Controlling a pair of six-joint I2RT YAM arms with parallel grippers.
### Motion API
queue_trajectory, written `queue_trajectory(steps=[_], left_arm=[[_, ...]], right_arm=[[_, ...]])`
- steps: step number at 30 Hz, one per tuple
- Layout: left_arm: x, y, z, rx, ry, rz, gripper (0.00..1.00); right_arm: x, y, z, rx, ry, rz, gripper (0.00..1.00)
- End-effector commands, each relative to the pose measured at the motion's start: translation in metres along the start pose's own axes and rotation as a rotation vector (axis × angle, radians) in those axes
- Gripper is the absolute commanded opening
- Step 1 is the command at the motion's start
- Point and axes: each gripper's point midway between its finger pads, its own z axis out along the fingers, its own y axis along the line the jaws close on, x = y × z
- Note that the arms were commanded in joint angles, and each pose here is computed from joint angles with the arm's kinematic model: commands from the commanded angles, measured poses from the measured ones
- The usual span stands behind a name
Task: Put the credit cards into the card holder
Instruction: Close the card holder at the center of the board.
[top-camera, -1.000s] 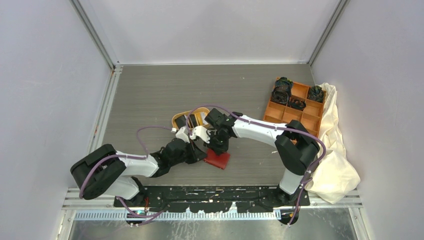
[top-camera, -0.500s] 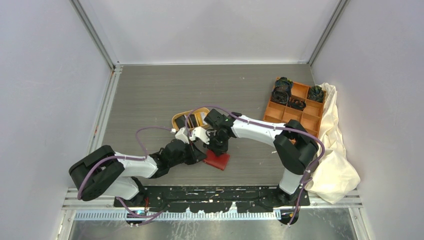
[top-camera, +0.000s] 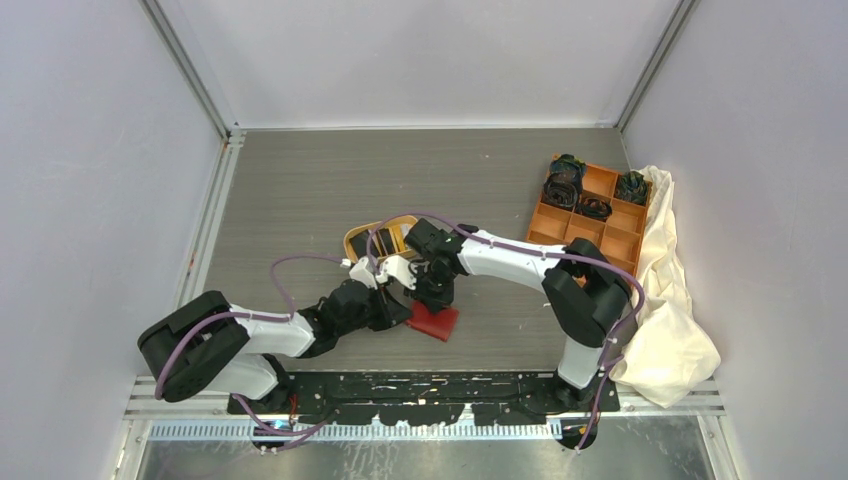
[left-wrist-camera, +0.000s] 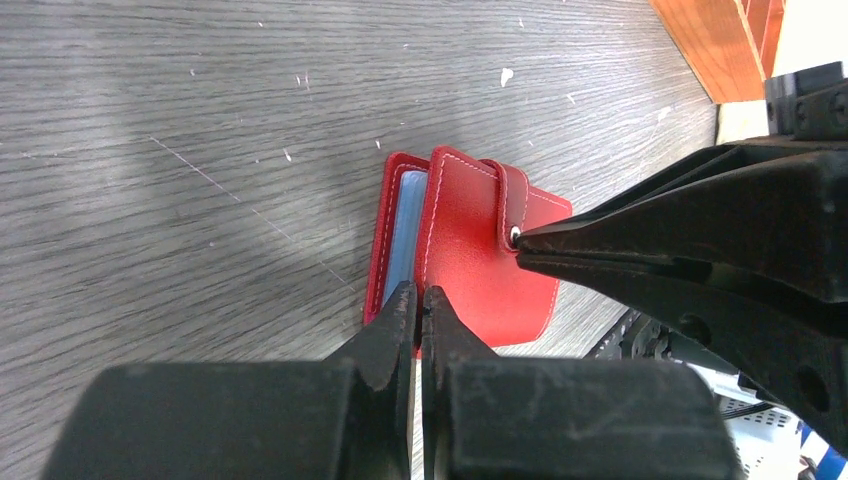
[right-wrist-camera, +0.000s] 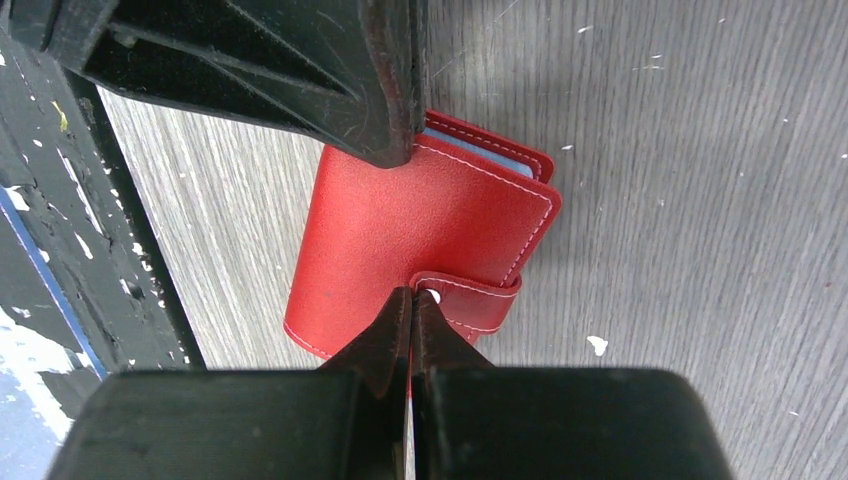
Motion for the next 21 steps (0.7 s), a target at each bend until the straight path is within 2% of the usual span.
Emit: queue_trajectory(steps=[1, 10, 12, 13, 14, 18, 21], left_arm=[[-0.012, -0.009, 0.000, 0.040, -0.059, 0.004, 0.00], [-0.013, -0.008, -0.001, 0.040, -0.065, 0.011, 0.00], [-0.014, -0.009, 0.000, 0.045, -0.065, 0.016, 0.00], [-0.013, -0.010, 0.000, 0.050, -0.064, 0.022, 0.01], [-0.014, -0.012, -0.001, 0.055, -0.065, 0.027, 0.03], [-0.021, -0.018, -0.005, 0.067, -0.077, 0.064, 0.15], [-0.033, -0.028, -0.015, 0.067, -0.090, 0.133, 0.23]], right_arm=[[0.028, 0.022, 0.028, -0.095, 0.123, 0.027, 0.01], [0.028, 0.020, 0.030, -0.079, 0.148, 0.035, 0.03], [0.018, 0.016, 0.023, -0.063, 0.113, 0.054, 0.23], [0.010, 0.014, 0.015, -0.060, 0.075, 0.061, 0.37], [-0.001, 0.012, 0.002, -0.058, 0.019, 0.073, 0.46], [-0.019, 0.006, -0.043, -0.077, -0.144, 0.116, 0.68], [-0.026, -0.007, -0.080, -0.040, -0.260, 0.147, 0.80]])
